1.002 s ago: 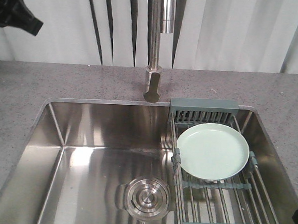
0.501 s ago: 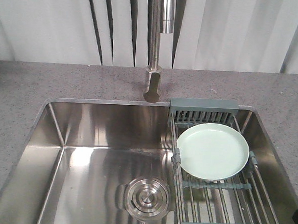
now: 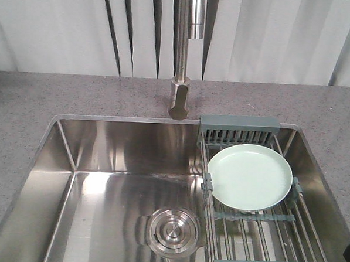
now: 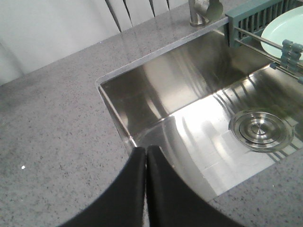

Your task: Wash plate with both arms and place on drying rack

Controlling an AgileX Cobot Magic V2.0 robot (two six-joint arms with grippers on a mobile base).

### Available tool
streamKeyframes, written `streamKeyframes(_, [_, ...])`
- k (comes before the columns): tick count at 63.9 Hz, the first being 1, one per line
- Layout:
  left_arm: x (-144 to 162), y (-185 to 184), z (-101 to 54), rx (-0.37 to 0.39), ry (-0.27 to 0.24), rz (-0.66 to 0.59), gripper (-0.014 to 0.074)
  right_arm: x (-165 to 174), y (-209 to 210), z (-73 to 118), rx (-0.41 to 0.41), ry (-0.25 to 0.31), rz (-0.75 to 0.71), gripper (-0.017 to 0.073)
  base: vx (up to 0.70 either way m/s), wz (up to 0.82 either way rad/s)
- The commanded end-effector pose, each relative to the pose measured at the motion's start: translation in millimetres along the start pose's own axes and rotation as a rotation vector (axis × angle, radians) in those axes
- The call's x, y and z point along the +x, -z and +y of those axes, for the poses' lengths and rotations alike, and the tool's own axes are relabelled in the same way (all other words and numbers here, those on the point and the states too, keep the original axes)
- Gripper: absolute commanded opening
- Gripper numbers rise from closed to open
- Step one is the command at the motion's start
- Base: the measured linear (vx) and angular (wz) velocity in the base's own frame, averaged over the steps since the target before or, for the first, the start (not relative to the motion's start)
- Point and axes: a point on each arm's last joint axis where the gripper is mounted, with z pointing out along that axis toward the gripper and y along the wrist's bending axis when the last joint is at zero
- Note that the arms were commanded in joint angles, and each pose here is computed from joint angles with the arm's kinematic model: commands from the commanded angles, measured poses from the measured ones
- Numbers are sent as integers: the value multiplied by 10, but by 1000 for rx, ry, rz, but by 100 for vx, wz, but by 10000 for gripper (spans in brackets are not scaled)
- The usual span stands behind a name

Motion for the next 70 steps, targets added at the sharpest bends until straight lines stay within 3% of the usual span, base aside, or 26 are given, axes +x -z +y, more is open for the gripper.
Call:
streamKeyframes(1, [25,-12,-8,-20,19,-114,-6,-142,21,8,-1,12,-88,312,0,0])
streamKeyframes(10, [86,-37,-19,-45,23,-230,-6,-142,21,8,-1,12,-88,312,0,0])
streamKeyframes(32, [72,-55,-14,-56,23,-268,-6,-142,21,8,-1,12,-88,312,0,0])
streamKeyframes(48, [51,-48,-9,-57,43,-294,-6,-142,21,8,-1,12,-88,312,0,0])
streamKeyframes(56, [50,-49,-23,-34,96,-295,-6,-142,21,8,-1,12,-88,312,0,0])
streamKeyframes(70, [50,-49,-23,-34,96,-296,-6,-142,21,8,-1,12,-88,312,0,0])
